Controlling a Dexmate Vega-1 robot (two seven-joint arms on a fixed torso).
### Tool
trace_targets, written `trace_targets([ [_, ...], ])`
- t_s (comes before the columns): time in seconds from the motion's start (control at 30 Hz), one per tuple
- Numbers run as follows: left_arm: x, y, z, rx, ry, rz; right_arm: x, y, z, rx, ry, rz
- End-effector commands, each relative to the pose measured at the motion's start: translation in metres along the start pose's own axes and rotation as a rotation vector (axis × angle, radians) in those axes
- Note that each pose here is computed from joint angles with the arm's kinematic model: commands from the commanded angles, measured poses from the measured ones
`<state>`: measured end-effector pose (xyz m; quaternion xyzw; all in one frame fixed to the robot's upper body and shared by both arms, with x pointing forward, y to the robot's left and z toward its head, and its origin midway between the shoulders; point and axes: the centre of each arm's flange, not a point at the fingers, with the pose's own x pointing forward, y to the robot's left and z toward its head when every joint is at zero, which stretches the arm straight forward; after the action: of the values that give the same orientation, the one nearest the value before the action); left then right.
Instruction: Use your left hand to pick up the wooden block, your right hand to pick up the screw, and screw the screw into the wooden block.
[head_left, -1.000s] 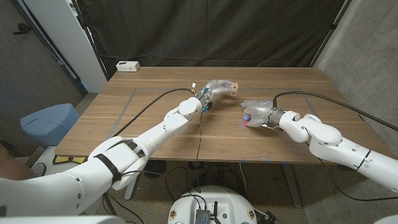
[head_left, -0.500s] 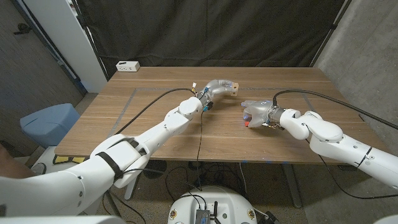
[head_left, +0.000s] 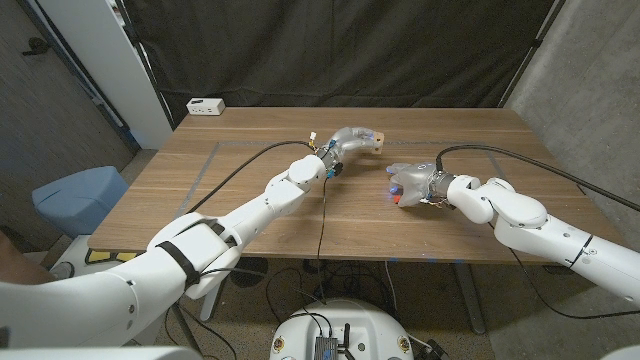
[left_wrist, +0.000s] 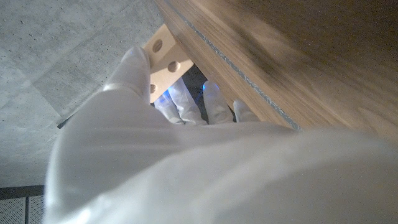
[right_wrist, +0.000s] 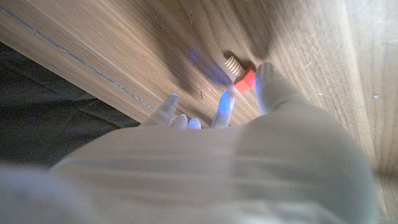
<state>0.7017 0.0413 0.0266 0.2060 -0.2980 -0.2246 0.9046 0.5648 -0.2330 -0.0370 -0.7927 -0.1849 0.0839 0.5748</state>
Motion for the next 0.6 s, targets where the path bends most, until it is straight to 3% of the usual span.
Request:
trace_targets([
  [0.03, -0.0003, 0.0, -0.0002, 0.002, 0.003, 0.004, 0.0031, 0.0039, 0.0029, -0.01, 0.006, 0.001],
  [0.6, 0.0001, -0.004, -0.0002, 0.0, 0.003, -0.006, 0.0013, 0.0075, 0.0024, -0.006, 0.021, -0.017],
])
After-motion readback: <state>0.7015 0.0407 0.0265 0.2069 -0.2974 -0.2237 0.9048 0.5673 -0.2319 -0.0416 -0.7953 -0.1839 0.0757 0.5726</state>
